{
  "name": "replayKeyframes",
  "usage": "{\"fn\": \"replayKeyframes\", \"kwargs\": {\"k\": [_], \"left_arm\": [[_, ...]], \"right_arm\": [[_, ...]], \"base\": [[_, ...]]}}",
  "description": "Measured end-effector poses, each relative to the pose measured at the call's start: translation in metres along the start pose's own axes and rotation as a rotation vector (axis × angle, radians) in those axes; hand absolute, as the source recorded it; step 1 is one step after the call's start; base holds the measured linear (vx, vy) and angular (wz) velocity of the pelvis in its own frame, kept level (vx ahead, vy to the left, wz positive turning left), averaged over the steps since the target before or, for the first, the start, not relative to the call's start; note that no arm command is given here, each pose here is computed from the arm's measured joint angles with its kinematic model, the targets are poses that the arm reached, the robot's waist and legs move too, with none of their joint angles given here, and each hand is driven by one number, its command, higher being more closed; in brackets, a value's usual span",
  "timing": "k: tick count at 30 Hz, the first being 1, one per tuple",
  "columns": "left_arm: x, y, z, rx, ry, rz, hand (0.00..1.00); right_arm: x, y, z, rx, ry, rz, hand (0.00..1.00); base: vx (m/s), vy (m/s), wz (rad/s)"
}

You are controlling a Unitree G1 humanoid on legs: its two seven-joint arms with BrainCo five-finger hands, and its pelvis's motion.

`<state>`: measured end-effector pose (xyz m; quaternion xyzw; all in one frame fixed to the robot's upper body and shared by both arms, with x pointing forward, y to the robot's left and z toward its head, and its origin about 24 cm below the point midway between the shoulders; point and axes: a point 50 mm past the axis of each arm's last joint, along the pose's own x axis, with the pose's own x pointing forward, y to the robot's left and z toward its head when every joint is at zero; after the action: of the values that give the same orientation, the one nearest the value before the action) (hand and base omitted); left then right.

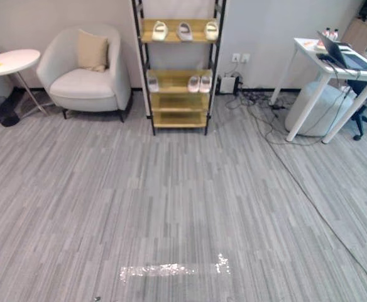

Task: Organize the slippers on the shoe rack

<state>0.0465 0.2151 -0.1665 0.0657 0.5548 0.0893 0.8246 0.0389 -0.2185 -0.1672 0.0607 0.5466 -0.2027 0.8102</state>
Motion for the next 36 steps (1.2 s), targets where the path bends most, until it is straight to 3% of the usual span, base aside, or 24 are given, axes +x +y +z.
{"fn": "replayKeyframes", "kwargs": {"k": [31, 36], "left_arm": [[0.006, 0.006, 0.019, -0.011, -0.037, 0.023, 0.00], [0.007, 0.015, 0.032, -0.111, -0.095, 0.071, 0.00]], "right_arm": [[0.006, 0.021, 0.026, 0.035, -0.071, 0.038, 0.00], [0.005, 0.032, 0.032, 0.051, -0.103, 0.064, 0.00]], "base": [[0.00, -0.005, 0.01], [-0.02, -0.051, -0.05]]}}
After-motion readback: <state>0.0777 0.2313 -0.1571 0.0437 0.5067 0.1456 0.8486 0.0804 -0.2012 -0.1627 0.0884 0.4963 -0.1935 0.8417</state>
